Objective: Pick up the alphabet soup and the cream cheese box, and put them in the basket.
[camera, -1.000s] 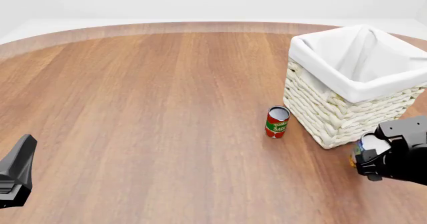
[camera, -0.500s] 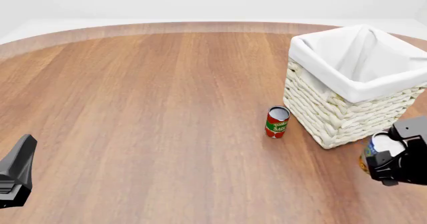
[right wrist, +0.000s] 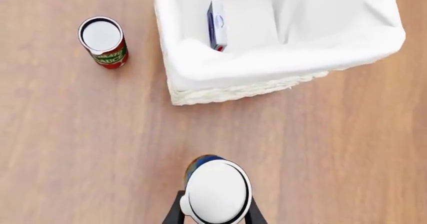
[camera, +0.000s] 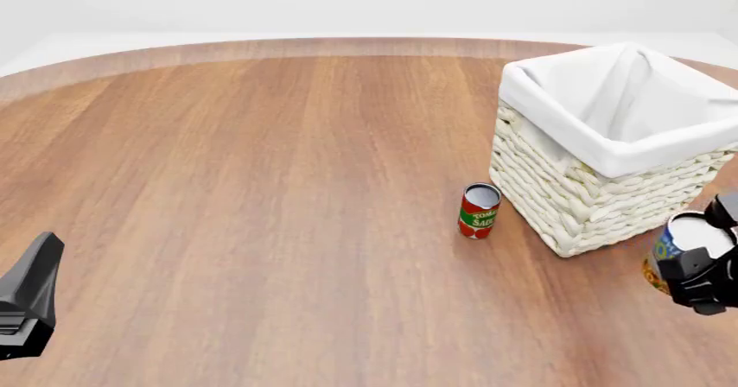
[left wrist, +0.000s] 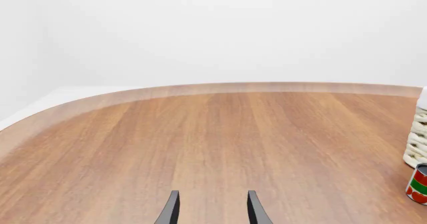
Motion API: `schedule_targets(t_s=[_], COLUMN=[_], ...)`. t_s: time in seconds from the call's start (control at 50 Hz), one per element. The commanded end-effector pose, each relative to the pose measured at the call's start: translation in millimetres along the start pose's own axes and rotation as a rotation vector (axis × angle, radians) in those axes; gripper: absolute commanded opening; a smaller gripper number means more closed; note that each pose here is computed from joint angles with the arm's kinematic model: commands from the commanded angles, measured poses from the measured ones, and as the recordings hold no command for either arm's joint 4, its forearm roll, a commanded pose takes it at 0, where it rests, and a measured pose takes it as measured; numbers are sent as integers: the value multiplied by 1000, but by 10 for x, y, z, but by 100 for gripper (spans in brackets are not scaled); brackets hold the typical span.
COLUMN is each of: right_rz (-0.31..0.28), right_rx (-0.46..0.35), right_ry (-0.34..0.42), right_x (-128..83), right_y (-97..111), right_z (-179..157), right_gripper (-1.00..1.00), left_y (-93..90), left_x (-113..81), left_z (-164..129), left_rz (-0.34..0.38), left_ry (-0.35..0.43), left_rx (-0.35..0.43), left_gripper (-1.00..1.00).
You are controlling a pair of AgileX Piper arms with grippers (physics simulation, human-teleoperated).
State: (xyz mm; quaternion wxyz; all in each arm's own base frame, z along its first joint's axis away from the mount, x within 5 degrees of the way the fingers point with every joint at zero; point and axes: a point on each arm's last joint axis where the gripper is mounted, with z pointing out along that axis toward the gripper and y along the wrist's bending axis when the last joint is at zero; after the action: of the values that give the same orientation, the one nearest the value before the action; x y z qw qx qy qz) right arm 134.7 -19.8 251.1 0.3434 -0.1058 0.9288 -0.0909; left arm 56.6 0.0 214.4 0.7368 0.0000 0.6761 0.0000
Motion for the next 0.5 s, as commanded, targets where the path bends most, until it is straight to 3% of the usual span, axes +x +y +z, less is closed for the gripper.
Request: schedule_targets(t_s=[0.02, 0.5], right_rz=[-4, -24], right_rx=[14, 42], right_ry=[-31, -105], right_x=[-107, -410], right_y=[-44, -158], right_z=[-237, -648], right_gripper=[-100, -100], left_y=[0, 0], left_x=[0, 0], left_z=[0, 0], left_rz=[0, 0], left_ry=[0, 0], left_rx=[0, 0], left_gripper=[100, 100])
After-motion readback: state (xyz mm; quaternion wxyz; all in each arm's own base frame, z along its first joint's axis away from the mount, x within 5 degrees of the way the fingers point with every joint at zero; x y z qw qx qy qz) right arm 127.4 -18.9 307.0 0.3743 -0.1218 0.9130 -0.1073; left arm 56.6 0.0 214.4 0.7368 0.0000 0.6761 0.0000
